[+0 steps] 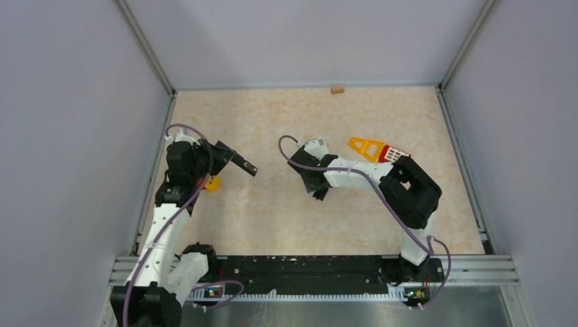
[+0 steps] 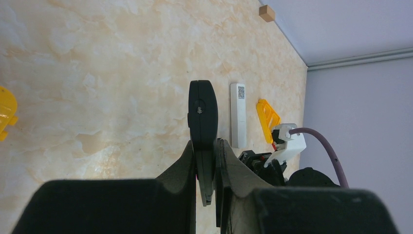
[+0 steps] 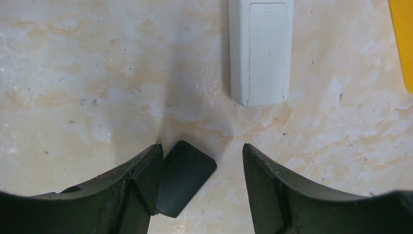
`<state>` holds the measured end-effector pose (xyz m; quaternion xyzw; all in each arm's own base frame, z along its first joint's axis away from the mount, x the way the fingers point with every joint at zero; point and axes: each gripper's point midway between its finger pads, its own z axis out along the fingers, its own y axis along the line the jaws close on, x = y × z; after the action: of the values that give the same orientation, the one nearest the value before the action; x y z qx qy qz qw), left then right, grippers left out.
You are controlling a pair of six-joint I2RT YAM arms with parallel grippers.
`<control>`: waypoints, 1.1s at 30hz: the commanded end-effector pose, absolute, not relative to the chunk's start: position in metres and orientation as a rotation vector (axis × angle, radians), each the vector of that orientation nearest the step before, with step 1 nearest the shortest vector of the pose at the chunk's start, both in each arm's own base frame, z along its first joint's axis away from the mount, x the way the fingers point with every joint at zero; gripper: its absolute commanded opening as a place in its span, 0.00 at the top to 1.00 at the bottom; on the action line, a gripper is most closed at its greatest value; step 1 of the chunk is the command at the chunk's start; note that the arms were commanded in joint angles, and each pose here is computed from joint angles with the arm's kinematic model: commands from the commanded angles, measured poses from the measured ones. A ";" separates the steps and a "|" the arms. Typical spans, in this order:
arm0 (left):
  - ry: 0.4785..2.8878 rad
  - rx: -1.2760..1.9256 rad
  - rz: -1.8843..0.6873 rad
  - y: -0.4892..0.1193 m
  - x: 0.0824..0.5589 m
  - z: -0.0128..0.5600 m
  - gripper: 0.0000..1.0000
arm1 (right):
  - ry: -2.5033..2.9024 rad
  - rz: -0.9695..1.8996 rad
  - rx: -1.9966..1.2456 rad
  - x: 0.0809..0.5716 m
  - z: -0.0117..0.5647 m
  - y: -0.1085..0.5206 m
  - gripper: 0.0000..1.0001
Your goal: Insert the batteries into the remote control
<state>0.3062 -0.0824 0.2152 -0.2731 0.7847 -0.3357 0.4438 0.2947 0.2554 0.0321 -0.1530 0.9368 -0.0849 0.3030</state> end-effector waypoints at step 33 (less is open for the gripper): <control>1.894 -0.634 -0.875 -0.086 0.309 0.227 1.00 | 2.518 0.164 -0.600 0.223 0.075 0.228 0.44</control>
<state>0.3049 -0.0858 0.2139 -0.2671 0.7856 -0.3438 0.4397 0.2198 0.2117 0.0414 -0.1782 0.9585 0.0064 0.2223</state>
